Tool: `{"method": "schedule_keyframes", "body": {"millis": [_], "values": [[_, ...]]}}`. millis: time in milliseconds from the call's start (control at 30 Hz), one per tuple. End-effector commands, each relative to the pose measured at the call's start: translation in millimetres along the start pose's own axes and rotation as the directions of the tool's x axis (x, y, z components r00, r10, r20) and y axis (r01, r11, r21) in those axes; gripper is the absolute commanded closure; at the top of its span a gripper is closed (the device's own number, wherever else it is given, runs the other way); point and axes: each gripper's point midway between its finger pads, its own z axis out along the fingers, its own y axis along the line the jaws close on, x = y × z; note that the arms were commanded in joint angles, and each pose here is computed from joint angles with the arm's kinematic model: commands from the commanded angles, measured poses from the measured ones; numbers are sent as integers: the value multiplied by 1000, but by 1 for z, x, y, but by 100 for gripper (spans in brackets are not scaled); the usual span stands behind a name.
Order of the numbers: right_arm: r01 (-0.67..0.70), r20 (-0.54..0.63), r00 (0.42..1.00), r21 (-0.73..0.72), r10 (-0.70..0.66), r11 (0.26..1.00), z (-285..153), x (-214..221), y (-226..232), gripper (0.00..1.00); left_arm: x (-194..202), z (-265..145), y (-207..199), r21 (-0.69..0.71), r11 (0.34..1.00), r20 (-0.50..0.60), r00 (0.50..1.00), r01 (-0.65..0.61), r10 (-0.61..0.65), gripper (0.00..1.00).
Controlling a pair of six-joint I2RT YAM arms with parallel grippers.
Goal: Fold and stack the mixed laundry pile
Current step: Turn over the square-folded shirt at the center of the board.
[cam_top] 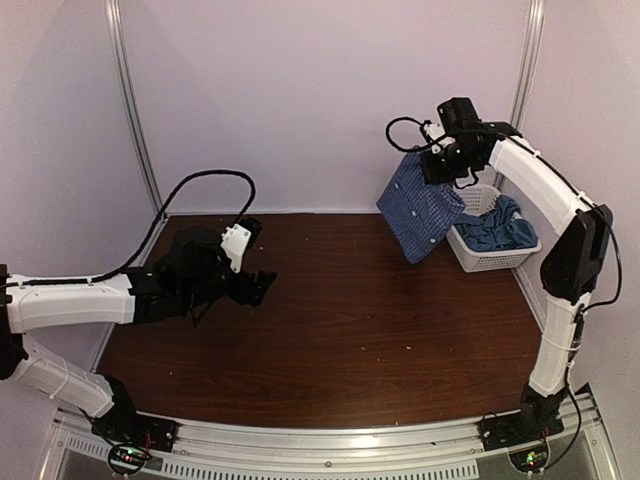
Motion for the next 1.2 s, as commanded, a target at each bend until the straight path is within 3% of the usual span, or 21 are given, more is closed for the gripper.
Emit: {"method": "schedule_keyframes", "body": {"millis": [0, 167, 367, 500, 700, 800, 867, 1000, 1067, 1167], "values": [[274, -136, 959, 207, -250, 939, 5, 0, 3, 100, -1, -20, 39, -90, 986, 32, 990, 142, -140, 10], [460, -228, 882, 216, -413, 861, 44, 31, 59, 100, 11, -36, 66, -182, 970, 10, 986, 163, -164, 8], [725, -442, 643, 86, -626, 684, 100, 165, 150, 100, 22, -47, 81, -237, 948, -12, 975, 214, -223, 8], [811, -462, 499, -49, -733, 582, 98, 249, 218, 100, 28, -52, 91, -268, 925, -13, 959, 271, -285, 7], [844, -442, 400, -163, -803, 511, 70, 314, 267, 100, 35, -64, 115, -306, 869, 6, 914, 388, -406, 6], [820, -425, 436, -176, -794, 544, 55, 323, 283, 97, 38, -70, 130, -297, 837, 25, 881, 458, -473, 6], [773, -384, 495, -214, -779, 597, 41, 317, 303, 75, 41, -70, 134, -282, 826, 22, 864, 488, -503, 6], [625, -209, 683, -327, -700, 708, 0, 262, 349, 21, 49, -62, 132, -267, 826, -18, 855, 496, -519, 6], [545, -107, 767, -412, -633, 730, -25, 223, 365, 10, 55, -57, 127, -252, 830, -44, 851, 498, -524, 6], [457, 1, 844, -527, -537, 717, -59, 175, 368, 8, 62, -50, 117, -208, 840, -78, 847, 501, -525, 6]]}}
